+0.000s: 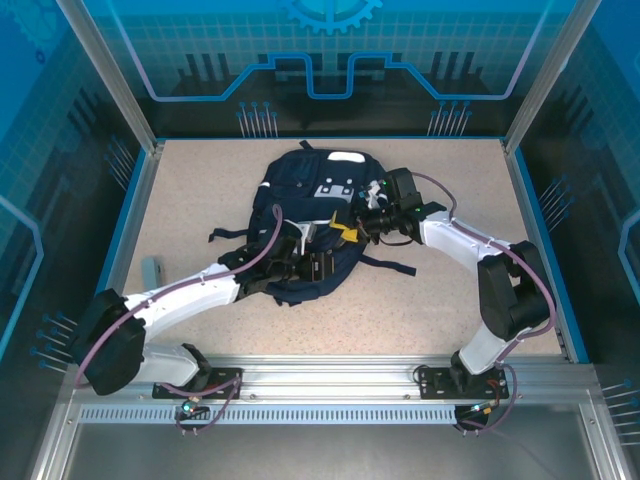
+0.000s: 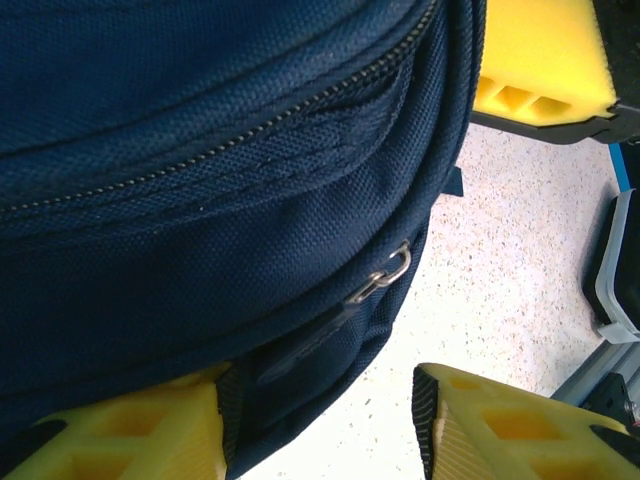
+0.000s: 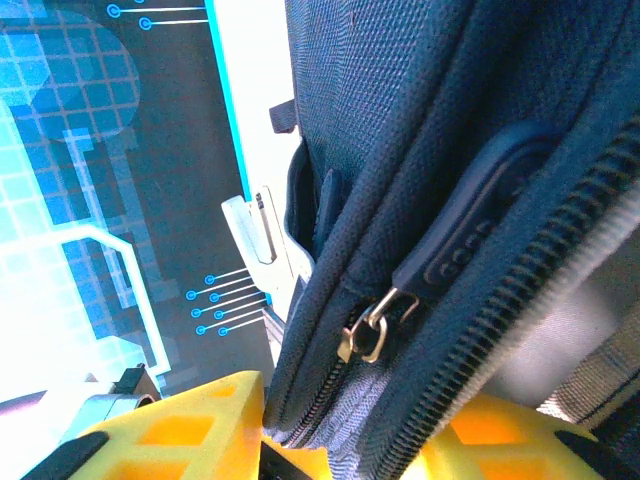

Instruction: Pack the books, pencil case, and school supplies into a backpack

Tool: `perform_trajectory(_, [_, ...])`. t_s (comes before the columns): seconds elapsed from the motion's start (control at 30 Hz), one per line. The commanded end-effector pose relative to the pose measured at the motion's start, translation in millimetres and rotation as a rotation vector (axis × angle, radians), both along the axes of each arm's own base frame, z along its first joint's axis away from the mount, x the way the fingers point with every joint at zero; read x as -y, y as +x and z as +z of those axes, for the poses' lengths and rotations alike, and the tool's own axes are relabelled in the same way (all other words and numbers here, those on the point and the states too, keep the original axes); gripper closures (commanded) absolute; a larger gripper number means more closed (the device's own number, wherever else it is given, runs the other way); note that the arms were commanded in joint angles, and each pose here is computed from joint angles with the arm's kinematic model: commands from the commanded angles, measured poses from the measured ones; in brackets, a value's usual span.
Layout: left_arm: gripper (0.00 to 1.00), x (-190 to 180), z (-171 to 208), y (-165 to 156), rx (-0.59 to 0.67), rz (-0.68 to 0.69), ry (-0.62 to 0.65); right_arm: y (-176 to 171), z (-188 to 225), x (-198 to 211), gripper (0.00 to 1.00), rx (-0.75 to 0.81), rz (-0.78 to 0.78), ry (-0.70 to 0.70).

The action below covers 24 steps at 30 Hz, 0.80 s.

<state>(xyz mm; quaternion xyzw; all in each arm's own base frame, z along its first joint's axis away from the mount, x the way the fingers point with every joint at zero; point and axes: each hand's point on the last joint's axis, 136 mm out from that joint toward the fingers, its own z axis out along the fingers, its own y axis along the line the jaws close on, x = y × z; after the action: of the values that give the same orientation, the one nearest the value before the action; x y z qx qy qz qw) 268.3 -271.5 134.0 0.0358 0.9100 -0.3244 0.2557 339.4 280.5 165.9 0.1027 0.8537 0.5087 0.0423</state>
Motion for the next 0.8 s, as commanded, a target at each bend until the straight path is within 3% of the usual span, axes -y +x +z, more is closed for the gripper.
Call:
perform_trajectory(0.0, [0.50,11.9,7.1,6.1,0.029,-0.015,-0.060,4.4,27.8,-13.2,0.62,0.088,0.043,0.061])
perform_trajectory(0.13, [0.54,21.5,10.7,5.0,0.040,-0.053,-0.110,3.2,27.0,-13.0,0.62,0.086,0.046,0.061])
perform_trajectory(0.37, [0.61,9.8,6.2,21.3,0.090,0.029,-0.103,2.2,25.5,-12.5,0.63,0.085,0.046,0.059])
perform_trajectory(0.77, [0.85,11.0,0.2,28.6,0.116,0.040,-0.113,1.7,23.4,-12.3,0.65,0.082,0.046,0.057])
